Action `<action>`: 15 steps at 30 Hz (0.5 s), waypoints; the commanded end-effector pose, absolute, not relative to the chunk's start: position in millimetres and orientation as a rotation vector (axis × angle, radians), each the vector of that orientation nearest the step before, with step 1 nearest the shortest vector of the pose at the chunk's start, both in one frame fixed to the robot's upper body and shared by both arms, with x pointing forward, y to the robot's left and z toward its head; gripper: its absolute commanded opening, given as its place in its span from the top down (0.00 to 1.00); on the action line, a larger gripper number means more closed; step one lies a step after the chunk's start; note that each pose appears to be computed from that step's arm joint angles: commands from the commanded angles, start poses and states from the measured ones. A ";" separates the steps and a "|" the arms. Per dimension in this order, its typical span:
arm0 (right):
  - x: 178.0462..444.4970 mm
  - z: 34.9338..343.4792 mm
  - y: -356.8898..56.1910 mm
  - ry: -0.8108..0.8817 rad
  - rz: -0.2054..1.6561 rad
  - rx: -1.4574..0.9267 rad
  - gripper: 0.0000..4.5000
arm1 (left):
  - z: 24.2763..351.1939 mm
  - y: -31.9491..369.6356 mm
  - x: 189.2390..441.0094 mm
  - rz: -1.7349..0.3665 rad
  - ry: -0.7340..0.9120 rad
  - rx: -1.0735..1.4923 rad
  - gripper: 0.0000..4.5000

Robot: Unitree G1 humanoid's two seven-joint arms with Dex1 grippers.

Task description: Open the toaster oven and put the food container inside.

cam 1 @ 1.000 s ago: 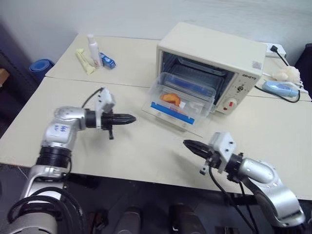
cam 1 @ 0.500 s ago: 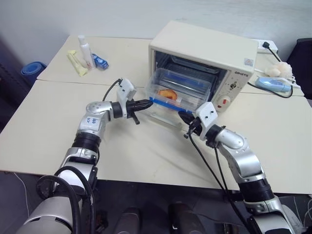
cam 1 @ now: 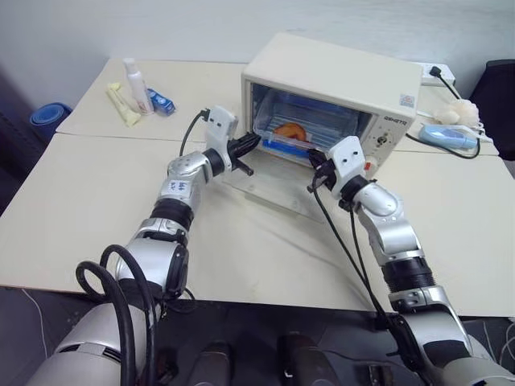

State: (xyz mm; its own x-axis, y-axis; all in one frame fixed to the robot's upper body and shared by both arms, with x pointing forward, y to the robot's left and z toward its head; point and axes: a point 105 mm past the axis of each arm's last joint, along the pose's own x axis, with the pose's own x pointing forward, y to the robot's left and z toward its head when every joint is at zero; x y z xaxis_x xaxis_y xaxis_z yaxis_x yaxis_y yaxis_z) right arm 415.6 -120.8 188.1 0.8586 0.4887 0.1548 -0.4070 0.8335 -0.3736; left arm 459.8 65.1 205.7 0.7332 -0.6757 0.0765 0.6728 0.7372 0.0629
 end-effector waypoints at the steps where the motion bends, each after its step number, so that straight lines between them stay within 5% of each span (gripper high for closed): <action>1: 419.5 204.3 -126.4 -0.310 0.436 -0.312 1.00 | 224.8 63.2 463.9 -0.695 -0.160 0.028 0.99; 8: 421.5 205.7 -123.2 -0.317 0.447 -0.304 1.00 | 217.1 71.6 465.5 -0.658 -0.153 0.024 0.99; 15: 381.7 217.1 -125.4 -0.345 0.586 -0.293 1.00 | 211.6 113.0 441.3 -0.844 -0.158 0.054 0.99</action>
State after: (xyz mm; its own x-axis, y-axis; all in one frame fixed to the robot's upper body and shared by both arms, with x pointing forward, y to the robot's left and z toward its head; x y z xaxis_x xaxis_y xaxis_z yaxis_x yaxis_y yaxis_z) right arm 392.5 -120.1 188.4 0.8032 0.5757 0.1535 -0.5033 0.7935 -0.3421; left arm 448.5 106.6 187.2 0.7071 -0.7048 0.0567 0.7009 0.7093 0.0756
